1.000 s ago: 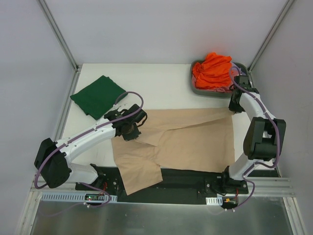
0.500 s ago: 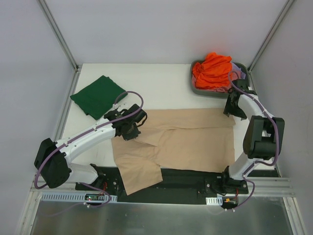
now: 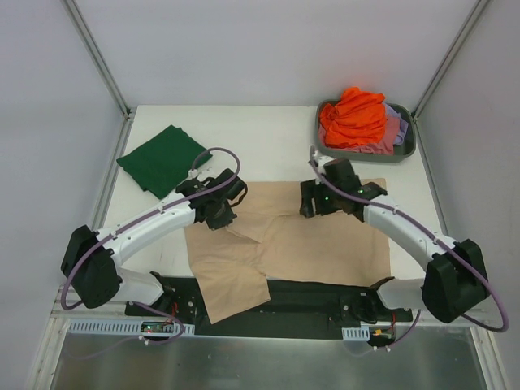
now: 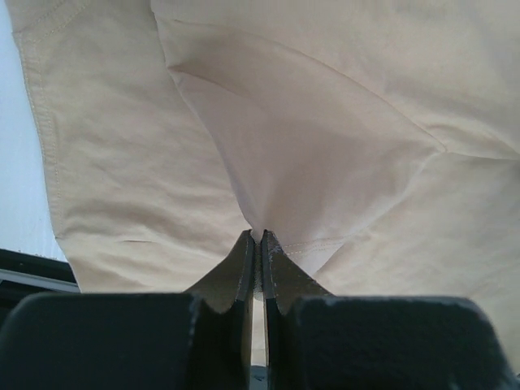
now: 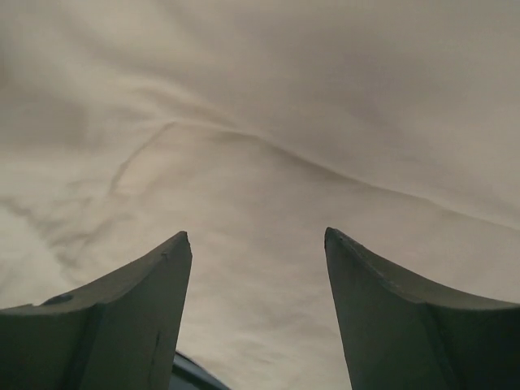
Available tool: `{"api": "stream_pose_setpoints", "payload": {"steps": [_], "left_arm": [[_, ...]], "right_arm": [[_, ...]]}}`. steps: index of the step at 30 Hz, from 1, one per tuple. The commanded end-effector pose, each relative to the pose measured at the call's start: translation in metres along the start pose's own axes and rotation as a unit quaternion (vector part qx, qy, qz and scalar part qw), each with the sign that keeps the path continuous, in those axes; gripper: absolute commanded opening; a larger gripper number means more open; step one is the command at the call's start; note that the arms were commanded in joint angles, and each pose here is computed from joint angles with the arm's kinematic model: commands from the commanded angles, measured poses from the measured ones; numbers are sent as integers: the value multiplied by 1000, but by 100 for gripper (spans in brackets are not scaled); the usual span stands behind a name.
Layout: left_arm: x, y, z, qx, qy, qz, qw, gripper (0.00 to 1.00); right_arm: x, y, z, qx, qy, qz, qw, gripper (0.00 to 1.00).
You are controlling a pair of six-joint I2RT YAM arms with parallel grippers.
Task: Fold and stack the t-shirts
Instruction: Fold the flattened tshirt in 1/3 of the way
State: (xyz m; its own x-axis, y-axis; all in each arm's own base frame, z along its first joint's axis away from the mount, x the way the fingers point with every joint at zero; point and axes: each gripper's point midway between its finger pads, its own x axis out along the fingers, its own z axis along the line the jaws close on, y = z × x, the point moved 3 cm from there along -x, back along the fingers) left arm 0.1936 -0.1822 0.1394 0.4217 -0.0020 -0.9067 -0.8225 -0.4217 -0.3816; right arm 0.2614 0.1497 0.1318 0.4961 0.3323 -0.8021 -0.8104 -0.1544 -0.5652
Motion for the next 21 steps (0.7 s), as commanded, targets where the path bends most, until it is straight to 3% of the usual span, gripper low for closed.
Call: {"api": "stream_pose_setpoints", "payload": {"steps": [1, 4, 12, 21], "left_arm": [[2, -22, -2, -22, -15, -33, 999, 0], [17, -35, -3, -28, -14, -33, 999, 0], [52, -54, -14, -34, 5, 1, 999, 0], [73, -50, -8, -41, 4, 31, 999, 0]], "right_arm": [[-2, 8, 90, -79, -165, -28, 983, 68], [5, 20, 128, -124, -198, -27, 972, 65], [43, 44, 187, -202, -182, -2, 962, 59], [85, 51, 193, -195, -131, 24, 972, 55]]}}
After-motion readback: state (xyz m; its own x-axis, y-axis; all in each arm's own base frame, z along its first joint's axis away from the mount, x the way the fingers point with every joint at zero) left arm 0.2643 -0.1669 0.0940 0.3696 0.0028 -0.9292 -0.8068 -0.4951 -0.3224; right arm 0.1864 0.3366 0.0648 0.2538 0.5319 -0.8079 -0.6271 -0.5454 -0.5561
